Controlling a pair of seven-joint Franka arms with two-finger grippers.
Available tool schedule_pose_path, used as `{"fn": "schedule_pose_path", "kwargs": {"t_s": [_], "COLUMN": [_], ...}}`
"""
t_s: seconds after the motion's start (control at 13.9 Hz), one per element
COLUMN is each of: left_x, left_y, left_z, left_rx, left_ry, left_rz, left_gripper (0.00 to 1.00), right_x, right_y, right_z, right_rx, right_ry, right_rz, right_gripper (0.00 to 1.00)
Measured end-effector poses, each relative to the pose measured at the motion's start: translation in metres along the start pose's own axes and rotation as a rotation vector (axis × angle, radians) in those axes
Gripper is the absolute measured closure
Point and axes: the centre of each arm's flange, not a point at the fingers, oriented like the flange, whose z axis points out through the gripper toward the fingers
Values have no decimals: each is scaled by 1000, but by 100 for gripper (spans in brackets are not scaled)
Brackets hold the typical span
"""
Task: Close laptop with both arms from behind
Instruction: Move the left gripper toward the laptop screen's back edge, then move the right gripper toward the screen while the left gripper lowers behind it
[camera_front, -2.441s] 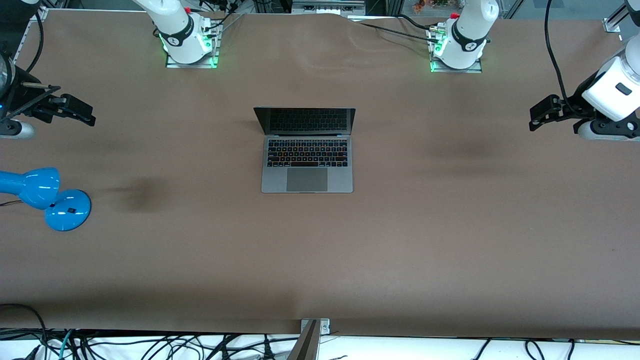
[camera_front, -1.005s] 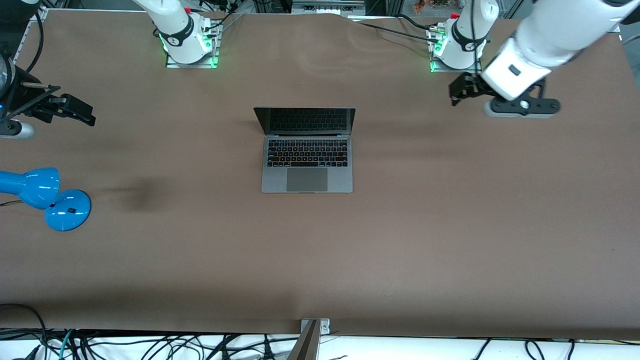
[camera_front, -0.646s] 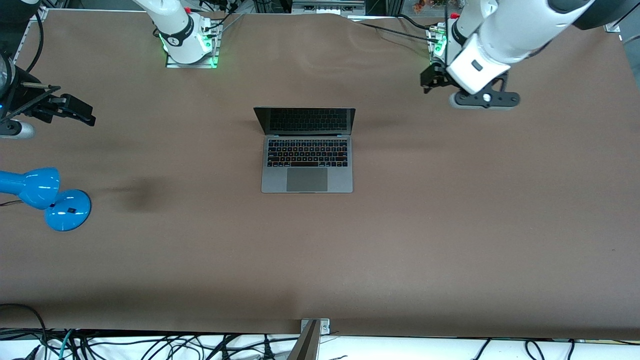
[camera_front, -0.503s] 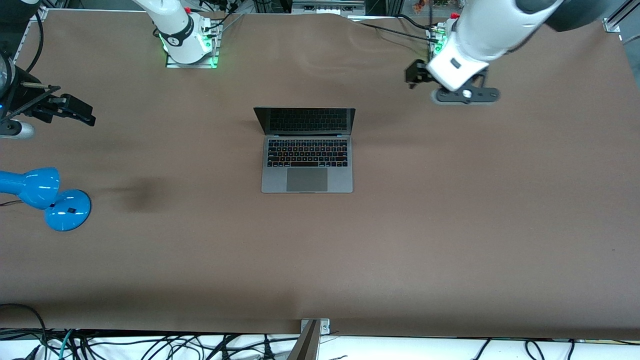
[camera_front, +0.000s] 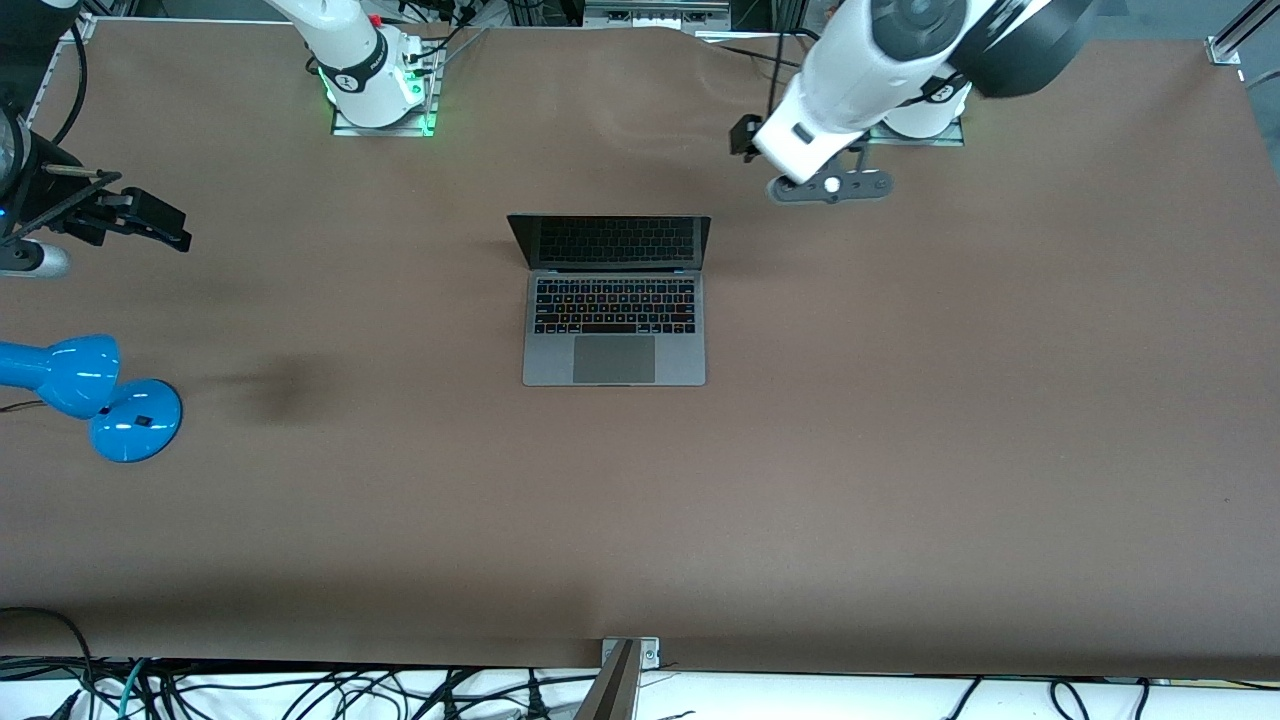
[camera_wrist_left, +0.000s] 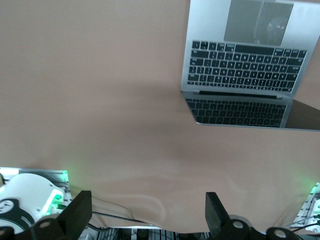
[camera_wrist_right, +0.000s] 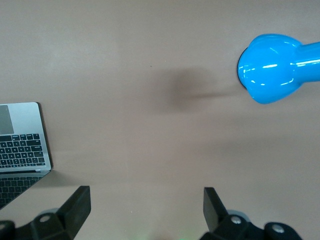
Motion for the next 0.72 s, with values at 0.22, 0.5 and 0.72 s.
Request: {"fn": "schedule_pose_path", "kwargs": {"t_s": [0.22, 0.5, 0.72], "left_x": [14, 13, 6], "left_y": [29, 58, 68], "left_z": [38, 72, 78], "left_rx": [-16, -10, -1], "left_ry": [-59, -111, -120], "left_rz": [-3, -19, -12], "left_gripper": [0, 7, 14], "right_x": [-1, -1, -1], "right_y": [-1, -9, -31], "right_z": [2, 8, 25], "right_rx": [-1, -4, -16], "right_ry": [-12, -37, -107], "right_rz": [-3, -17, -57], "right_gripper": [0, 0, 0]}}
